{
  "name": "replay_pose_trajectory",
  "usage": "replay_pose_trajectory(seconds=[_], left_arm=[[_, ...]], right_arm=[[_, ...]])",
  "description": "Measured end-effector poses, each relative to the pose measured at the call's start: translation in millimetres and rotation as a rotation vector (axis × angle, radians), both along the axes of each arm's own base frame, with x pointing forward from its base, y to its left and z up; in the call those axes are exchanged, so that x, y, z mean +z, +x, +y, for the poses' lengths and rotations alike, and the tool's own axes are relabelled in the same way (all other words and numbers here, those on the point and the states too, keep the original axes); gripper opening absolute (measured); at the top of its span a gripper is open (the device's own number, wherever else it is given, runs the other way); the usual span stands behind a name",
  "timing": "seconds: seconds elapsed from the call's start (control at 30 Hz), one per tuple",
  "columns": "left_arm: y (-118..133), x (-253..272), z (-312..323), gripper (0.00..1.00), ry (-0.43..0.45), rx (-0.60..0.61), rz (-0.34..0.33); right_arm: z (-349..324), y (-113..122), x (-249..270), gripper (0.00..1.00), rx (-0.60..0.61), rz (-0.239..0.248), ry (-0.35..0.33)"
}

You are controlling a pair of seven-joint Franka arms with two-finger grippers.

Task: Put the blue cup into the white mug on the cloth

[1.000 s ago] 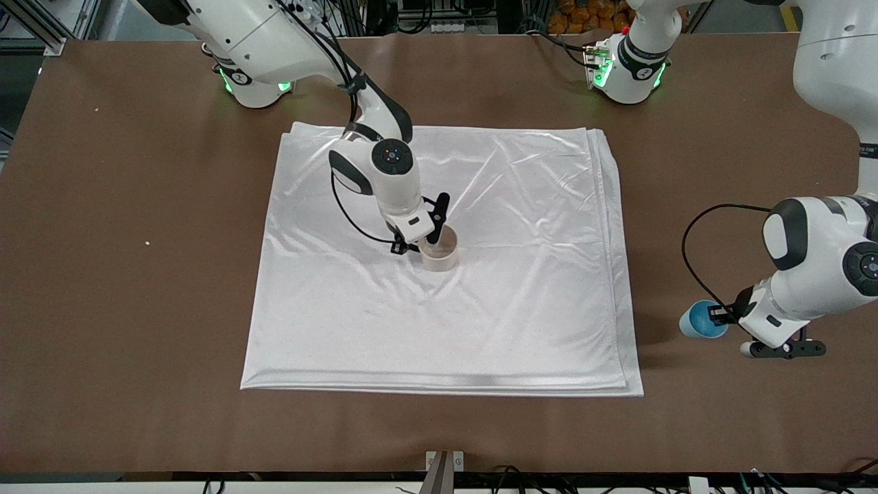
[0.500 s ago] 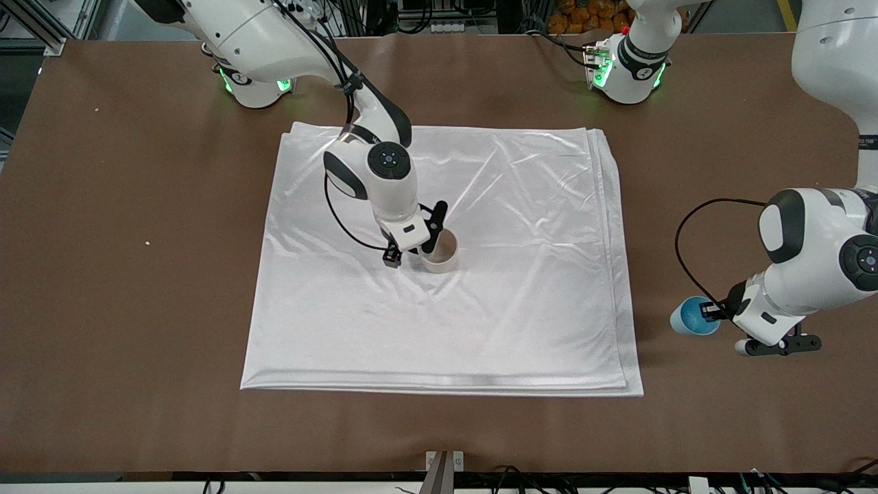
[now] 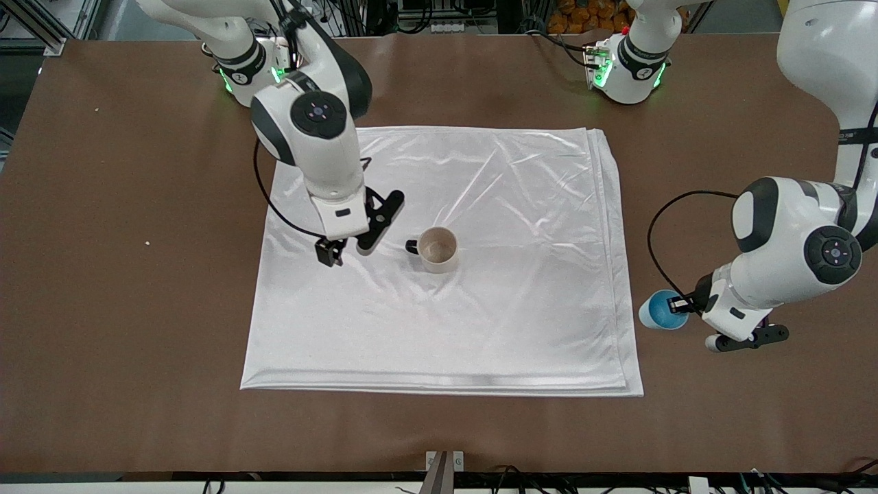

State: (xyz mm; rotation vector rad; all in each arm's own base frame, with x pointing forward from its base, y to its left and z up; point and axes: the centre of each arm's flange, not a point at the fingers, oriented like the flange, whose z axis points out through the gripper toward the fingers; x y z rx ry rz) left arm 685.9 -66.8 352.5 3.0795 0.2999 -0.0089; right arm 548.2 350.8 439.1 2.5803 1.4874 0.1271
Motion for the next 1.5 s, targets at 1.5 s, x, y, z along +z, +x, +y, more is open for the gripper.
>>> replay_pose_trajectory(seconds=[1.5], left_arm=[[-145.6,15.0,-362.4,0.05,0.019,0.004,0.071]], right_arm=[[-345.7,1.6,171.9,1.0,-0.701,0.084,0.099]])
